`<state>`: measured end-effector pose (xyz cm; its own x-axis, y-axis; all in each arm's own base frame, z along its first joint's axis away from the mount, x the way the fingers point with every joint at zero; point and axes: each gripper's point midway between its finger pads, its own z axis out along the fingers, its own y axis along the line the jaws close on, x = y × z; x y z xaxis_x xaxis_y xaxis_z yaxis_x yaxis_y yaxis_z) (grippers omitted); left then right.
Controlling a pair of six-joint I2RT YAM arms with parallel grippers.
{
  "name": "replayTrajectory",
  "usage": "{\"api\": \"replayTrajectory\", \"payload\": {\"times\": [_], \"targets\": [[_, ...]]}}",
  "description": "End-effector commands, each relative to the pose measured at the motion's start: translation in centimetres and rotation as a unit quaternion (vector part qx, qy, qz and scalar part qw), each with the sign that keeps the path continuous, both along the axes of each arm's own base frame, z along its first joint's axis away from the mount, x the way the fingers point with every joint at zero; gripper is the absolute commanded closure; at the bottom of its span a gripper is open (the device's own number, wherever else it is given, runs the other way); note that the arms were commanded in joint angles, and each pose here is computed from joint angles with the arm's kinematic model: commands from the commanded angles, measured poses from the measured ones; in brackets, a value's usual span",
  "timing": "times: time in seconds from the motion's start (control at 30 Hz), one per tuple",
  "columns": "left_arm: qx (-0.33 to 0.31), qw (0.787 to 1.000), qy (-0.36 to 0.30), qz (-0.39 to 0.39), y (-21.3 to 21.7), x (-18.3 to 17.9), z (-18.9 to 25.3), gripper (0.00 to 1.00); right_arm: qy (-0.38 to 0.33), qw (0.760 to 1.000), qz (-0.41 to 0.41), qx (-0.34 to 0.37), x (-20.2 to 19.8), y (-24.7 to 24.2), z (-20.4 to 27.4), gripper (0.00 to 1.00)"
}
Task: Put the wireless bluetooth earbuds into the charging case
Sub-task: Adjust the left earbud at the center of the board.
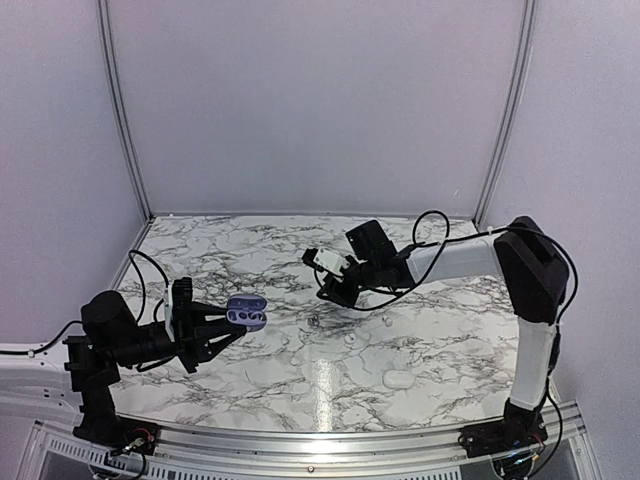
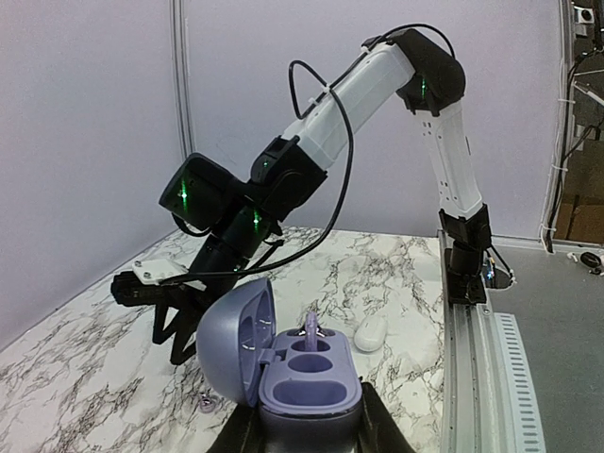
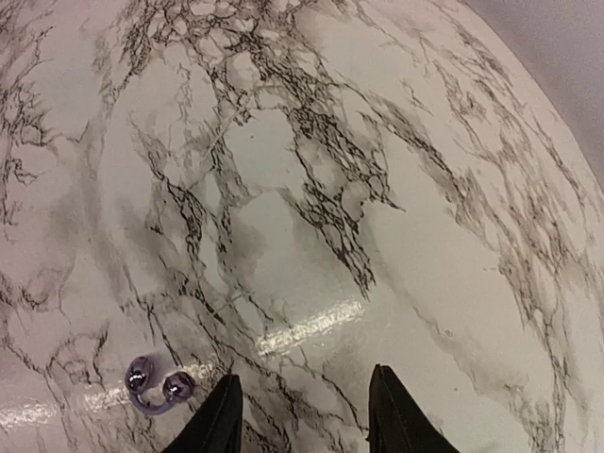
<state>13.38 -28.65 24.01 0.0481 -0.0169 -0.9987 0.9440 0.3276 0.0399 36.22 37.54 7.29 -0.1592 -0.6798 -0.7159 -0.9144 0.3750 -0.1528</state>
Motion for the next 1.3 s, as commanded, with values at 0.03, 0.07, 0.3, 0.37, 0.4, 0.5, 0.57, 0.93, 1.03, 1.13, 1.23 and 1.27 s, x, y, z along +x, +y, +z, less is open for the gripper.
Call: {"api": "replayTrajectory", "payload": {"times": [0.03, 0.07, 0.3, 0.37, 0.4, 0.5, 0.57, 0.93, 1.03, 1.13, 1.23, 1.27], "targets": [[-0.015, 1.000, -0.015, 0.006, 0.3, 0.2, 1.0, 1.00, 0.044, 0.998, 0.025, 0.030, 0.5, 3.3, -1.4, 0.61], [-0.016, 1.000, -0.016, 0.006, 0.3, 0.1, 1.1, 1.00, 0.045, 0.998, 0.027, 0.030, 0.7, 3.6, -1.6, 0.61], [-0.016, 1.000, -0.016, 0.008, 0.4, 0.2, 1.0, 1.00, 0.059, 0.997, 0.037, 0.022, 0.9, 3.4, -3.0, 0.61], [-0.016, 1.000, -0.017, 0.009, 0.5, 0.2, 1.0, 1.00, 0.064, 0.997, 0.039, 0.019, 0.5, 3.1, -3.2, 0.61], [-0.016, 1.000, -0.017, 0.009, 0.5, 0.2, 1.0, 1.00, 0.067, 0.997, 0.040, 0.019, 0.2, 2.9, -3.2, 0.61], [-0.015, 1.000, -0.016, 0.009, 0.5, 0.2, 0.9, 1.00, 0.079, 0.996, 0.036, 0.015, -0.9, 2.0, -3.8, 0.61], [-0.015, 1.000, -0.015, 0.008, 0.4, 0.1, 0.9, 1.00, 0.085, 0.996, 0.034, 0.014, -1.6, 1.5, -4.0, 0.61], [-0.013, 1.000, -0.014, 0.006, 0.3, 0.1, 0.8, 1.00, 0.107, 0.993, 0.047, 0.009, -6.5, 0.2, -4.2, 0.60], [-0.011, 1.000, -0.011, 0.005, 0.3, 0.1, 0.6, 1.00, 0.104, 0.994, 0.025, 0.002, -6.3, -0.3, -4.2, 0.62], [-0.013, 1.000, -0.013, 0.005, 0.3, 0.1, 0.8, 1.00, 0.092, 0.996, 0.000, 0.015, -6.3, -0.7, -2.7, 0.63], [-0.014, 1.000, -0.014, 0.008, 0.4, 0.2, 0.9, 1.00, 0.056, 0.998, -0.020, 0.028, -7.0, -0.3, -1.0, 0.61], [-0.014, 1.000, -0.014, 0.008, 0.4, 0.2, 0.9, 1.00, 0.045, 0.998, -0.029, 0.021, -7.2, 0.0, -0.8, 0.61]]}}
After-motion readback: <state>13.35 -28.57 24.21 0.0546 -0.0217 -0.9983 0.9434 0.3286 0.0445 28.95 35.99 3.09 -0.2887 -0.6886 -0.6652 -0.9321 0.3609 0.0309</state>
